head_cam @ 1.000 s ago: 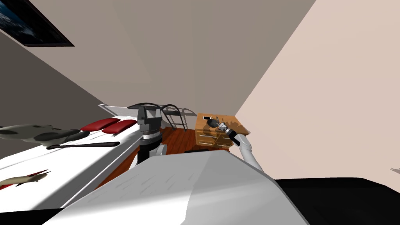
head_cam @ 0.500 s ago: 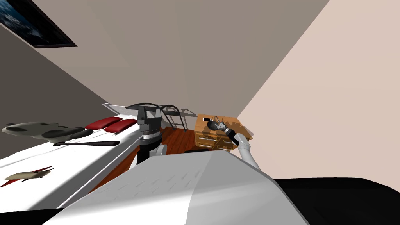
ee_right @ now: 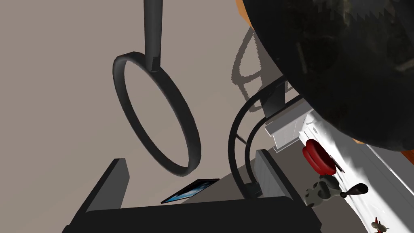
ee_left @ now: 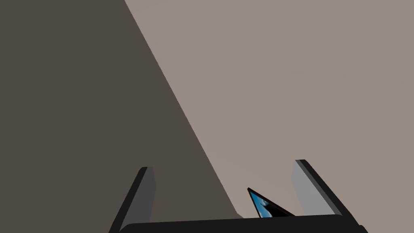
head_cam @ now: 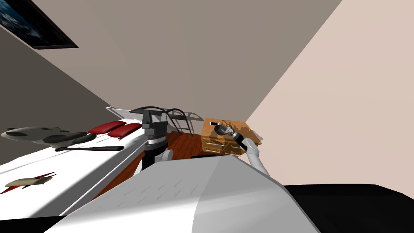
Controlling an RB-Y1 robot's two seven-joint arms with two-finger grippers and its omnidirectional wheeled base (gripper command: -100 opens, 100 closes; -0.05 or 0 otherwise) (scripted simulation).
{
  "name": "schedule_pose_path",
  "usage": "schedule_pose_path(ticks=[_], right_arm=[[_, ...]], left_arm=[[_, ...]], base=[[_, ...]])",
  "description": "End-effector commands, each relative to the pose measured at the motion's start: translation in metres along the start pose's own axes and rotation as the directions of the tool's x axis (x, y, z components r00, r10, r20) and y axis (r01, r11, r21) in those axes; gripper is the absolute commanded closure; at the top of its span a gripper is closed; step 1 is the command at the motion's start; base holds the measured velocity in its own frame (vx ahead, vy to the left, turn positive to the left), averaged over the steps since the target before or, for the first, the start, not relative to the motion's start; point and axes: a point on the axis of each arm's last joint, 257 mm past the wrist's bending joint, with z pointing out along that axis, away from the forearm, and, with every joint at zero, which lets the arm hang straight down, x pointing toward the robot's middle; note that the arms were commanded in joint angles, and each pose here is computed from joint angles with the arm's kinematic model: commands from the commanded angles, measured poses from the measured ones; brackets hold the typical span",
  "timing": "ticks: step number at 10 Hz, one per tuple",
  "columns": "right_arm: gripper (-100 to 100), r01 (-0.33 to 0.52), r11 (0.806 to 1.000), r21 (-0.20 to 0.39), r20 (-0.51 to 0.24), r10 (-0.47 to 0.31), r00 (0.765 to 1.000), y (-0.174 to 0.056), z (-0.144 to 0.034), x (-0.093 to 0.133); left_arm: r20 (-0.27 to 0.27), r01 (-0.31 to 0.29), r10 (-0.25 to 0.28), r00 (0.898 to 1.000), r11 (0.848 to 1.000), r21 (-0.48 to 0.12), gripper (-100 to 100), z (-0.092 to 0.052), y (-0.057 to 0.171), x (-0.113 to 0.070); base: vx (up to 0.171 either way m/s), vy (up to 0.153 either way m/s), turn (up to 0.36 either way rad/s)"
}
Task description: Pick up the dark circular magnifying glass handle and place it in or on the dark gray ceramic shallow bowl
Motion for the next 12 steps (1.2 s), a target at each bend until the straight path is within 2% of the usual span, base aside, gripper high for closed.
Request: schedule_pose_path(ticks=[1, 9, 10, 11, 12], right_arm=[[-100, -0.001, 1.0, 0.001, -0.001, 0.001, 1.0, -0.014, 0.0, 0.002], [-100, -0.004, 1.0, 0.007, -0.003, 0.004, 1.0, -0.07, 0.0, 0.007], [-100, -0.001, 1.0, 0.006, -0.003, 0.001, 1.0, -0.065, 0.0, 0.008], [0, -0.004, 1.0, 0.006, -0.003, 0.004, 1.0, -0.066, 0.0, 0.008], [0, -0.003, 1.0, 0.006, -0.003, 0.003, 1.0, -0.066, 0.0, 0.008]], left_arm=[[0.0, 0.0, 0.0, 1.0, 1.0, 0.0, 0, 0.0, 0.0, 0.0], [0.0, 0.0, 0.0, 1.0, 1.0, 0.0, 0, 0.0, 0.0, 0.0], [0.0, 0.0, 0.0, 1.0, 1.0, 0.0, 0, 0.0, 0.0, 0.0], [0.0, 0.0, 0.0, 1.0, 1.0, 0.0, 0, 0.0, 0.0, 0.0], [0.0, 0.0, 0.0, 1.0, 1.0, 0.0, 0, 0.0, 0.0, 0.0]], base=[[-0.017, 0.021, 0.012], [-0.03, 0.035, 0.008], [-0.013, 0.014, -0.001], [0.0, 0.0, 0.0], [0.0, 0.0, 0.0]])
